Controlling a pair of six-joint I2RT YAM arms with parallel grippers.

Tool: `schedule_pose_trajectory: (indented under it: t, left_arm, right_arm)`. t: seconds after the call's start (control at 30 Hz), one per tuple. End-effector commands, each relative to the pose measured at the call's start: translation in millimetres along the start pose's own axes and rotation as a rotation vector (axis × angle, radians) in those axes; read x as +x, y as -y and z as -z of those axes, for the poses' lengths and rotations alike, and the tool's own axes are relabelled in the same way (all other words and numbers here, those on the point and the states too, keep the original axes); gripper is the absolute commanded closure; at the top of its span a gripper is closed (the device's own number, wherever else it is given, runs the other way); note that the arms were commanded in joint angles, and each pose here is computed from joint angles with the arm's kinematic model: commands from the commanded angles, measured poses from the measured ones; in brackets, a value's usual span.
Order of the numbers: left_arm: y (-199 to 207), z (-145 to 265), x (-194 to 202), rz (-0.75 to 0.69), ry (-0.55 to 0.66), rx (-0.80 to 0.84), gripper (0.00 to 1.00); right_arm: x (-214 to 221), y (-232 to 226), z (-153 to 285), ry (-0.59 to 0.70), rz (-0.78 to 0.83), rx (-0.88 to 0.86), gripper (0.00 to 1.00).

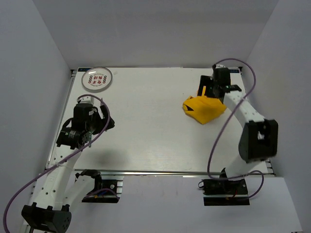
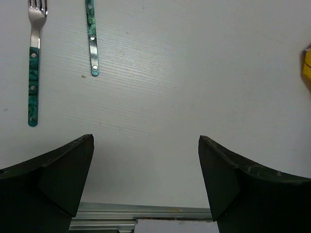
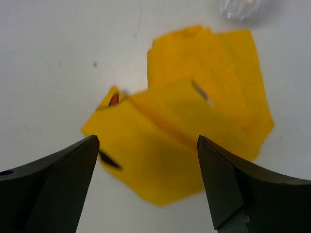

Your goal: Set the dinner table for one person

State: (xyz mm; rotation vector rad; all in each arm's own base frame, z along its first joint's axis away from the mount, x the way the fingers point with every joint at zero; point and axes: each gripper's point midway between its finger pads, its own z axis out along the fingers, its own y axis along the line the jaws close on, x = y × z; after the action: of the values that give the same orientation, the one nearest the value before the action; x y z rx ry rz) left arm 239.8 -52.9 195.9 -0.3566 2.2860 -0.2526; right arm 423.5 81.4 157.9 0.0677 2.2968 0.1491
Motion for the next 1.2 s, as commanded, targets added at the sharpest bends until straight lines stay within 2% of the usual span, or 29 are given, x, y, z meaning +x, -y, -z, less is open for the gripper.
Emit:
schedule_pose_trajectory:
  t: [0.0,0.07,0.17,0.4,0.5,0.53,0.67,0.8,0.9,1.0,1.1,1.17]
  left_arm:
    - [10,10,-12,0.013,0.075,0.070,0.02]
    - [10,11,-12,0.015,0.090,0.078,0.02]
    - [13,10,-13,0.014,0.097,0.092,0.02]
    - [12,-2,-7,0.011,0.044,0.070,0.02]
    - [12,-2,-7,0.008,0.044,0.075,0.02]
    - [12,-2,-6,0.007,0.042,0.076,0.02]
    - [13,-1,-6,0.006,0.044,0.082,0.02]
    - [14,-1,-7,0.006,0.042,0.083,0.02]
    - [14,0,-7,0.006,0.048,0.087,0.02]
    - [14,1,-8,0.008,0.051,0.087,0.02]
    - [14,1,-7,0.008,0.051,0.091,0.02]
    - [14,0,-7,0.004,0.046,0.090,0.02]
  right_arm:
    - [-57,10,-38,0.059,0.078,-0.010,0.13]
    - [-47,13,-65,-0.012,0.115,-0.026,0.15]
    - [-47,23,-84,-0.052,0.131,-0.028,0.16]
    - [-20,27,-95,-0.139,0.075,-0.081,0.22]
    - [-10,25,-101,-0.152,0.064,-0.097,0.35]
    - [-3,25,-102,-0.178,0.060,-0.101,0.43]
    - [6,26,-102,-0.189,0.057,-0.097,0.47]
    - [6,34,-102,-0.195,0.044,-0.049,0.42]
    - [7,50,-102,-0.199,0.024,0.053,0.33]
    - [13,60,-104,-0.215,0.017,0.111,0.34]
    - [20,57,-106,-0.223,0.025,0.094,0.46]
    - [24,52,-108,-0.230,0.021,0.058,0.76]
